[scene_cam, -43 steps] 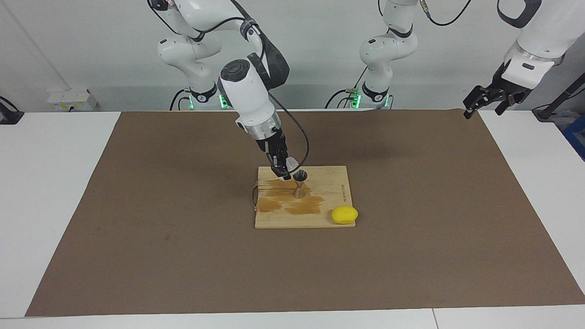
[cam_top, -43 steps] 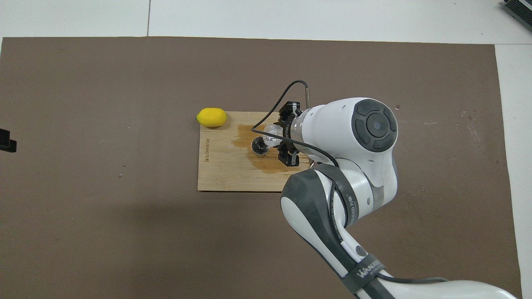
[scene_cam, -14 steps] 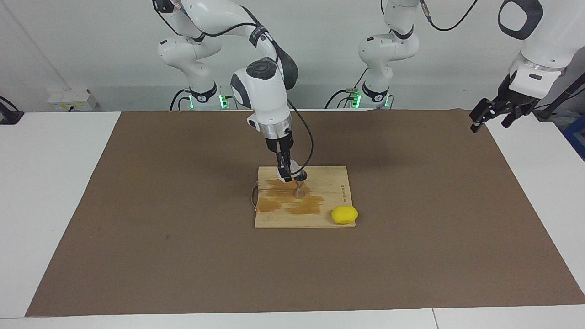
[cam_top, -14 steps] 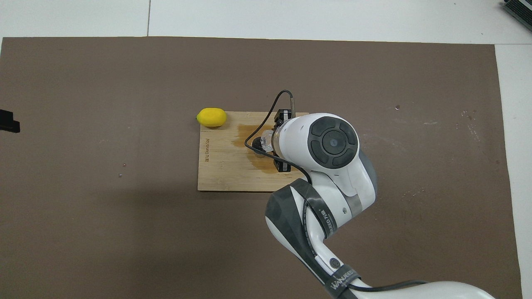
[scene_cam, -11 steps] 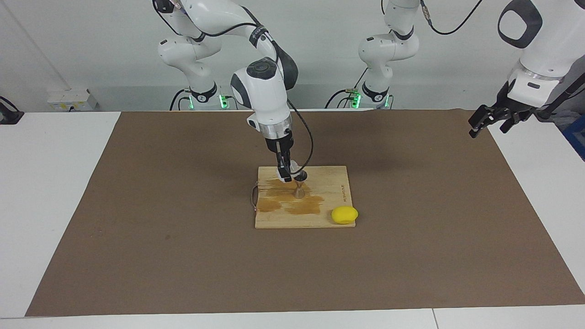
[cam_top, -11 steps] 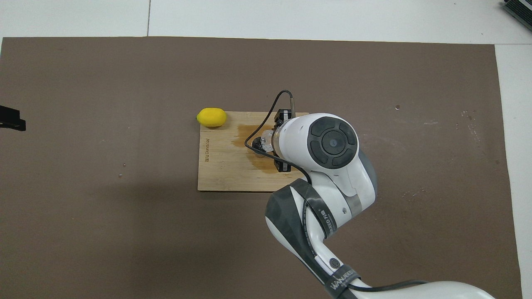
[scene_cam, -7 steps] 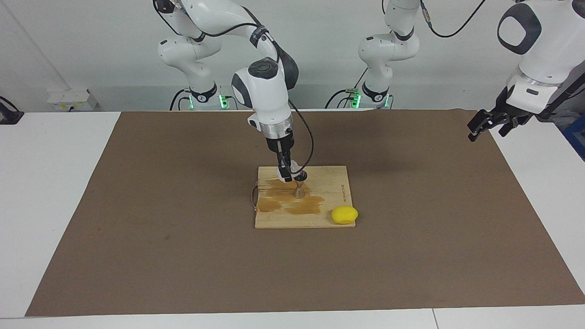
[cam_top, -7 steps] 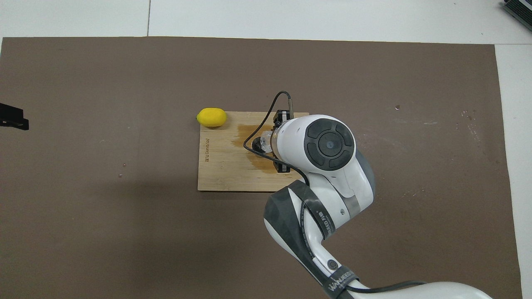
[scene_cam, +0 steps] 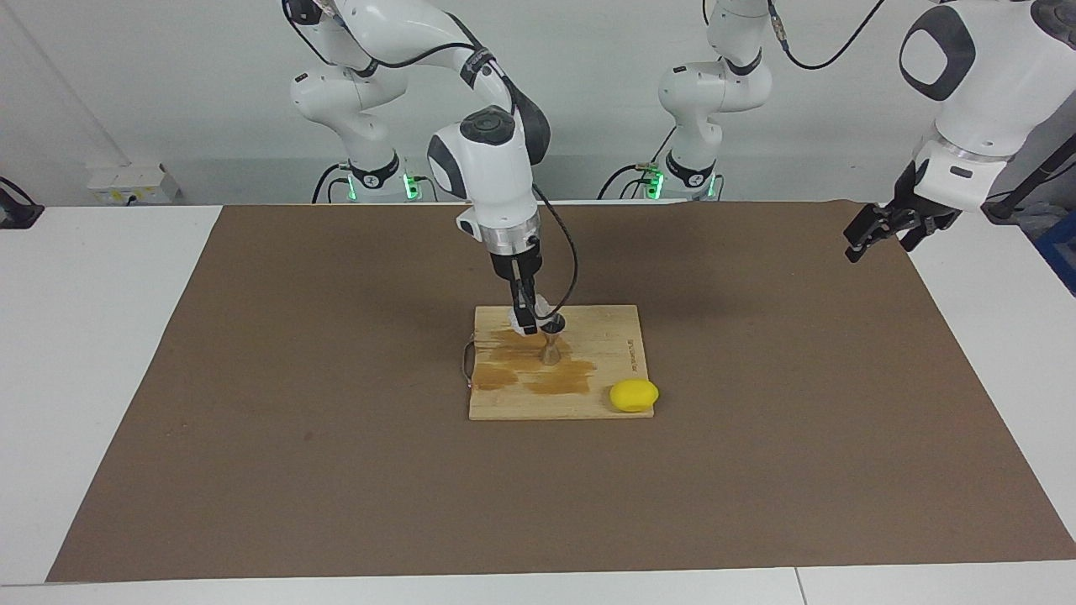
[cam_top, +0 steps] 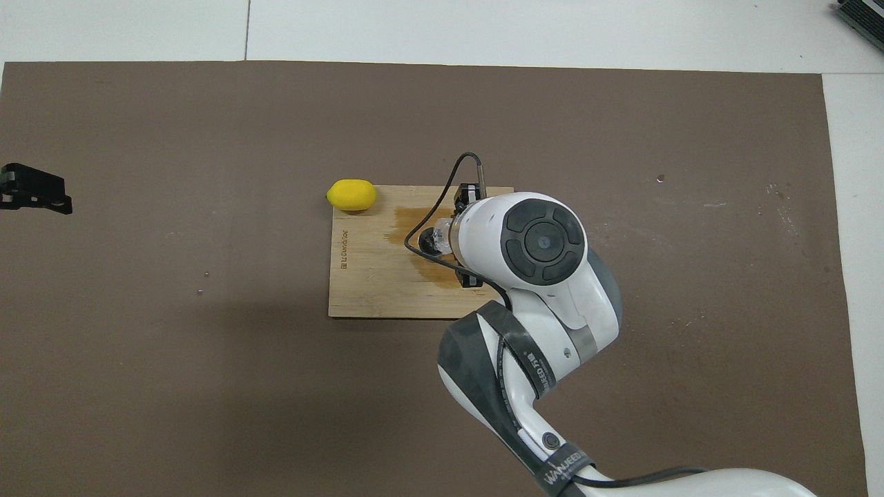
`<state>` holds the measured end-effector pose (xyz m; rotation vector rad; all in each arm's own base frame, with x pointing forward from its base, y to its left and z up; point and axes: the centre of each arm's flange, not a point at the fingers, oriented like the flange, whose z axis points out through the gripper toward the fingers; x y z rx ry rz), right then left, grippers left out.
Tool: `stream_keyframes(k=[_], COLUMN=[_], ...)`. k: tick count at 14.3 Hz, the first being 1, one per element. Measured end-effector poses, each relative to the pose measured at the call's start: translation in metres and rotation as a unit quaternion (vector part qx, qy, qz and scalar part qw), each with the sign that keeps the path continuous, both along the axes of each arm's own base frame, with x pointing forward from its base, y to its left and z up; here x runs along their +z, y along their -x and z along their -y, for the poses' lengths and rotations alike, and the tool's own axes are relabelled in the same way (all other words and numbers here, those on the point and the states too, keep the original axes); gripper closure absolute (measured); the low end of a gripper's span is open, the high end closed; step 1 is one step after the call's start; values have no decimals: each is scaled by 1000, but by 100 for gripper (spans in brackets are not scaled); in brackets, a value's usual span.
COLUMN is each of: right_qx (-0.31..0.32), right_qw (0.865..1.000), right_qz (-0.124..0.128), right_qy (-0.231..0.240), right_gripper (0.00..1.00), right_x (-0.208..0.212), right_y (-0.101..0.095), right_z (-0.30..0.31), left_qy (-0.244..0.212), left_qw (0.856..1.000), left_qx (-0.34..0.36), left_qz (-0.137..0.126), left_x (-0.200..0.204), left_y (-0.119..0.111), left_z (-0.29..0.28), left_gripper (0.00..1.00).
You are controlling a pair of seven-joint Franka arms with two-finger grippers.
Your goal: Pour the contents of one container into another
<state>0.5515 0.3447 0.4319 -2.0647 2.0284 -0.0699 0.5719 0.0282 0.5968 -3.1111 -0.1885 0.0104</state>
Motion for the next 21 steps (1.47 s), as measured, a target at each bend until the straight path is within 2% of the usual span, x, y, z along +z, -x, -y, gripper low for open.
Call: stream_keyframes(k=[7,13,17,21], right_qx=[4,5,7,4], right_qw=[1000,1000,1000,1000], right_qz=[1,0,0,1], right_qy=[3,4,3,0], right_gripper=[49,49,49,49], right_x=[0,-1,0,3], right_y=[2,3,4,2], right_z=[-3,-4,-6,-4], left_qy=[2,3,2,2], left_qw=[999,999,1000,1000], left_qx=[0,2,-2,-9], left_qz=[-41,-36,-12,-6], left_x=[14,21,34,40], left_y=[22,26,27,30], left_z=[3,0,4,12], left_gripper=[0,0,0,0])
